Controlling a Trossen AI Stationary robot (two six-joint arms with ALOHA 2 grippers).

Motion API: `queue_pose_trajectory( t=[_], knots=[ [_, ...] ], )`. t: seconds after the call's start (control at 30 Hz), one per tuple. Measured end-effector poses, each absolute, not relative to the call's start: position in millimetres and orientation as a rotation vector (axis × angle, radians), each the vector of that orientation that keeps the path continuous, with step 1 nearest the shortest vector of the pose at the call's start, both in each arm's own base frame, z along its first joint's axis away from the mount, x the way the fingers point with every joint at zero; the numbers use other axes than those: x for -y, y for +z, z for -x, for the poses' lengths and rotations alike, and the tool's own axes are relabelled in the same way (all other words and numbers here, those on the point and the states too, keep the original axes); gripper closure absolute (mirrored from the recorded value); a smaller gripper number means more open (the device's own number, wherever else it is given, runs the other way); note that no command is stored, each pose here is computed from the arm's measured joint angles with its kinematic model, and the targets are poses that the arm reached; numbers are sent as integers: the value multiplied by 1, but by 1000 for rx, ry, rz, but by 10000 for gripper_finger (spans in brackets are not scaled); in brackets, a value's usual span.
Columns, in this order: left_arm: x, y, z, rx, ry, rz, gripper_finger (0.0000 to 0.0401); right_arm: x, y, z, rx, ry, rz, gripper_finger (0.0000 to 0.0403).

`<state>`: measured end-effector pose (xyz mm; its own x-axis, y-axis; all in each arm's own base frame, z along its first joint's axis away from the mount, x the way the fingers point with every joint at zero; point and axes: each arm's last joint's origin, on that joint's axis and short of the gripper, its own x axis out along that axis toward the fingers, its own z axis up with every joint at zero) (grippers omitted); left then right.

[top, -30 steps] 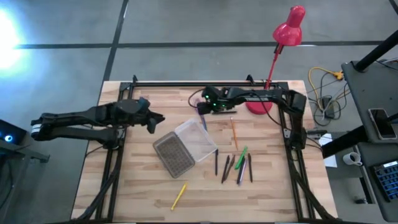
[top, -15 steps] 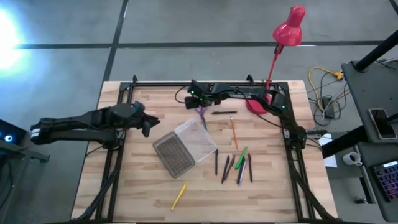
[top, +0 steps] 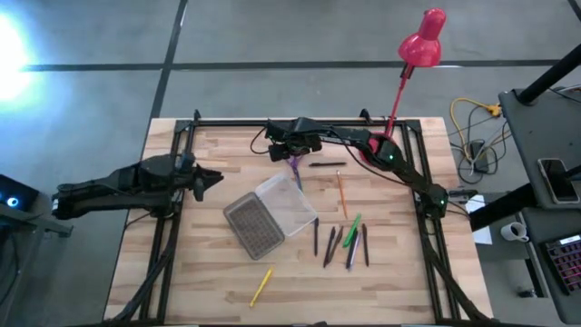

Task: Pick & place school supplies into a supply box
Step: Put the purple scissors into the gray supply box

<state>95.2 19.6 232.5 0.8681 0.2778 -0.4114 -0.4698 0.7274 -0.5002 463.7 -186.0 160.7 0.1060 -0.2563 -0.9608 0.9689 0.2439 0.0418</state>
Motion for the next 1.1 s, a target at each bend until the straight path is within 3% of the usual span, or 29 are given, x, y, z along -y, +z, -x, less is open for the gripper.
queue_pose_trajectory(
  t=[0.4,0.67,0.87,1.1],
  knots=[
    [-19,232,-93,-302,414,634,299,187,160,-461,-1083,-1090,-992,274],
    [-19,233,-93,-296,413,637,299,188,165,-459,-1124,-981,-1154,240],
    [-19,233,-93,-296,413,637,299,194,183,-458,-1063,-993,-1065,209],
    [-19,233,-93,-296,413,636,299,219,178,-451,-1079,-910,-1204,208]
  ],
)
